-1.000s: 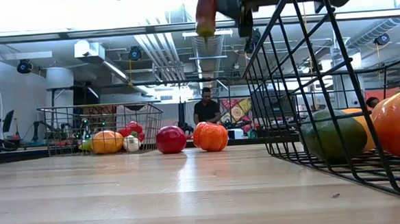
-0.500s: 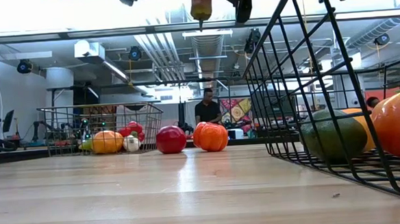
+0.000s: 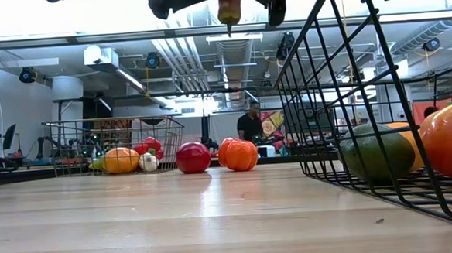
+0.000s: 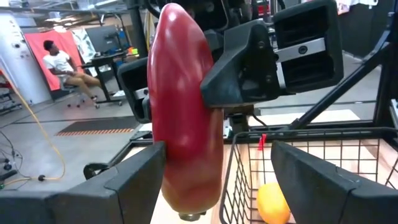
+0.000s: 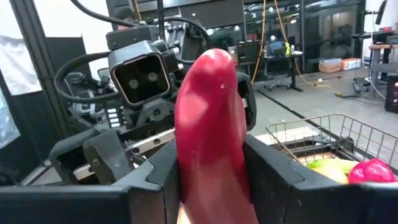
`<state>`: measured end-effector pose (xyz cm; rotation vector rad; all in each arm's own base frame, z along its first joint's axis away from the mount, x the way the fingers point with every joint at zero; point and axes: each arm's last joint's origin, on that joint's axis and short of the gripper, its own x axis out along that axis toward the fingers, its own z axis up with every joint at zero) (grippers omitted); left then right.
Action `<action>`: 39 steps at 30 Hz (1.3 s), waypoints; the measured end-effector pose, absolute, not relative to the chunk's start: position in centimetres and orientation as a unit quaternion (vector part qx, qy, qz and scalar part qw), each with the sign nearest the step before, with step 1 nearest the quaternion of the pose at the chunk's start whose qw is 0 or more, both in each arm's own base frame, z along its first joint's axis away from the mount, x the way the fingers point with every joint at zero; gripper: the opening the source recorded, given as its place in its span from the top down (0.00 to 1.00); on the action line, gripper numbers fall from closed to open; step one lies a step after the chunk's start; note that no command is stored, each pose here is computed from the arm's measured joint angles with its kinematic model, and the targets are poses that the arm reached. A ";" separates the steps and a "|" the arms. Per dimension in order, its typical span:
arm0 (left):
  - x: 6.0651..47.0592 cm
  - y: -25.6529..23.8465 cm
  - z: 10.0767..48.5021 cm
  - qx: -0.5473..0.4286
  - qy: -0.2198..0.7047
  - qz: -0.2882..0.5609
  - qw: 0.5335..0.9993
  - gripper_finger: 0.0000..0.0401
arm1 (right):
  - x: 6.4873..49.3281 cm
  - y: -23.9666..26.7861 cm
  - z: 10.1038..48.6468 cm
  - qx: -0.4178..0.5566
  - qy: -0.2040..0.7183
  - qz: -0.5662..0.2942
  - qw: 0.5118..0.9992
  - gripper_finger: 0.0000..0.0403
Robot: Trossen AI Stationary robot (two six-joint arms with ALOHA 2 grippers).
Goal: Sort produce into baskets
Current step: Put the red chili pepper into the gold wire basket
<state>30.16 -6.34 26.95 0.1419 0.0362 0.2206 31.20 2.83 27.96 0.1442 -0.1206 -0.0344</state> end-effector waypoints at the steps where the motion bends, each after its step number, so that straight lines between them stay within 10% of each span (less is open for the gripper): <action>1: 30.2 -6.3 26.9 0.071 0.019 0.111 0.991 0.31 | 31.2 2.8 28.0 0.072 -0.060 -0.018 0.995 0.66; 39: 29.6 -5.7 27.1 0.084 0.051 0.108 0.989 0.32 | 31.2 2.8 27.7 0.067 -0.052 -0.036 0.996 0.66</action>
